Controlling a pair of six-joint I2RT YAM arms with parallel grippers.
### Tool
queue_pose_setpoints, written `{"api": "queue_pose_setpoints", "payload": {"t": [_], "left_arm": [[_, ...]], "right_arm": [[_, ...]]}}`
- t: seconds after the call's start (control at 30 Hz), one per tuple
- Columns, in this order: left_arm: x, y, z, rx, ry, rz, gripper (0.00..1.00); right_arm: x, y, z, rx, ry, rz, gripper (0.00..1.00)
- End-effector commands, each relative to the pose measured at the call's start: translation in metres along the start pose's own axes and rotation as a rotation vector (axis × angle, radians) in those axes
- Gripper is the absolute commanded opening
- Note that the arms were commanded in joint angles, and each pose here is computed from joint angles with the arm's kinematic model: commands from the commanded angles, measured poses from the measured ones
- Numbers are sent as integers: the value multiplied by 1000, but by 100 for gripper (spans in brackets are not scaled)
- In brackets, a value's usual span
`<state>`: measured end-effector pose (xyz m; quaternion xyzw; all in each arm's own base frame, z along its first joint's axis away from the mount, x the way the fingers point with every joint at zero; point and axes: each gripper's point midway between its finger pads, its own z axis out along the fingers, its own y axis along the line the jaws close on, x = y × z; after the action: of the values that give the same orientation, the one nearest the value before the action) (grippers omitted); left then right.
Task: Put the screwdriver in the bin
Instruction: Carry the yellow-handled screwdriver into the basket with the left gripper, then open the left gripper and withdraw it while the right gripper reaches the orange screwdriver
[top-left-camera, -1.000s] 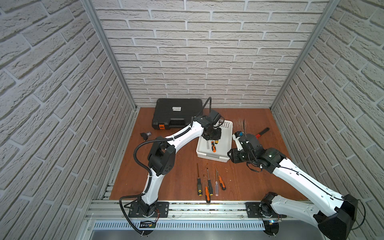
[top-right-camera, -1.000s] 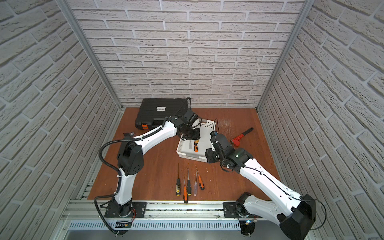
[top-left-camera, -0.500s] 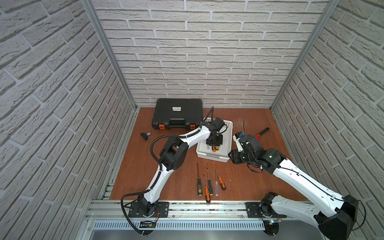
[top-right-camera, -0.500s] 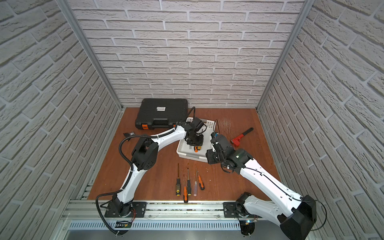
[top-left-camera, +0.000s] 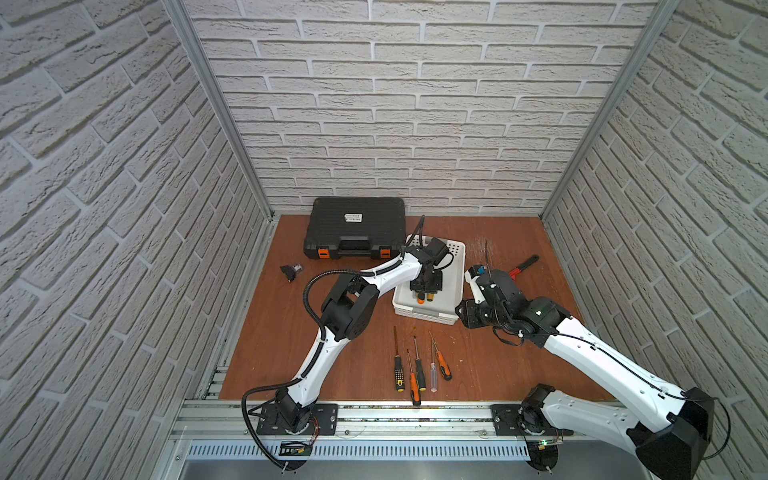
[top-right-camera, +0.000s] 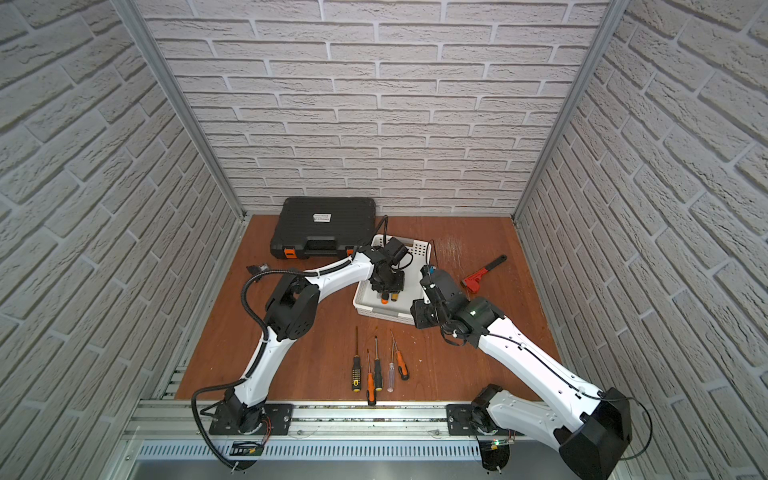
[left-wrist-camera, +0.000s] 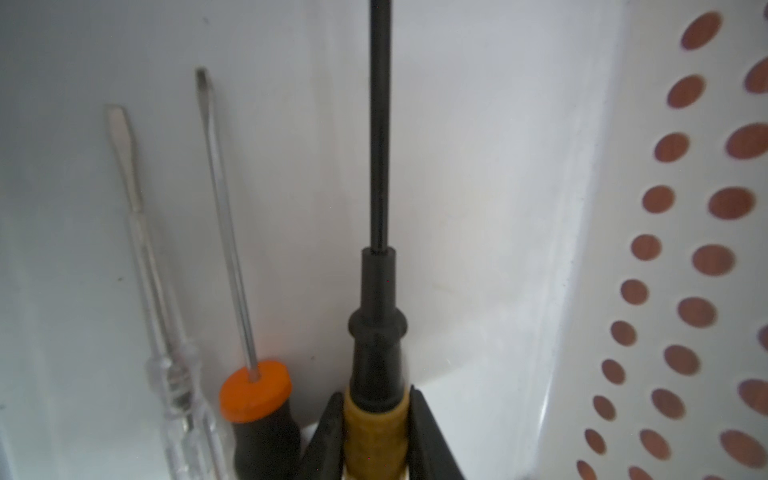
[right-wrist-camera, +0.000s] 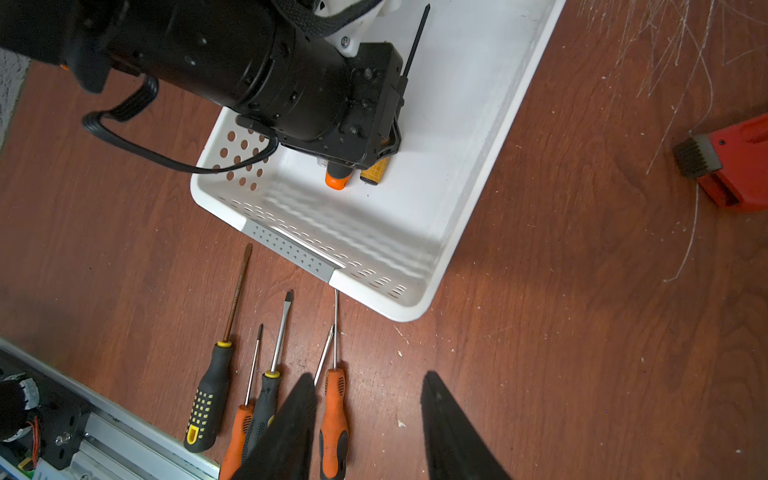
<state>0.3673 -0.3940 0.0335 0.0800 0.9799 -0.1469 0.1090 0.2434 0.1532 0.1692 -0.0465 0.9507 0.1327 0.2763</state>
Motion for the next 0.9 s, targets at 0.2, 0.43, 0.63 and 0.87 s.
{"api": "queue_pose_setpoints", "payload": {"t": [0.2,0.43,0.63,0.87], "left_arm": [[-6,-10,-30,25,-69,12,29],[-15,-22,-78,142,-141,37,39],[-4,-14,-129,231,-203,100,45],[32,46,-167,173,-286,94,48]], "right_arm": [[-9,12,6,-44,-15,-1,44],[-17,21,3,-73,-23,0,44],[-15,19,7,-55,-1,-21,44],[10,7,17,17,96,-45,45]]}}
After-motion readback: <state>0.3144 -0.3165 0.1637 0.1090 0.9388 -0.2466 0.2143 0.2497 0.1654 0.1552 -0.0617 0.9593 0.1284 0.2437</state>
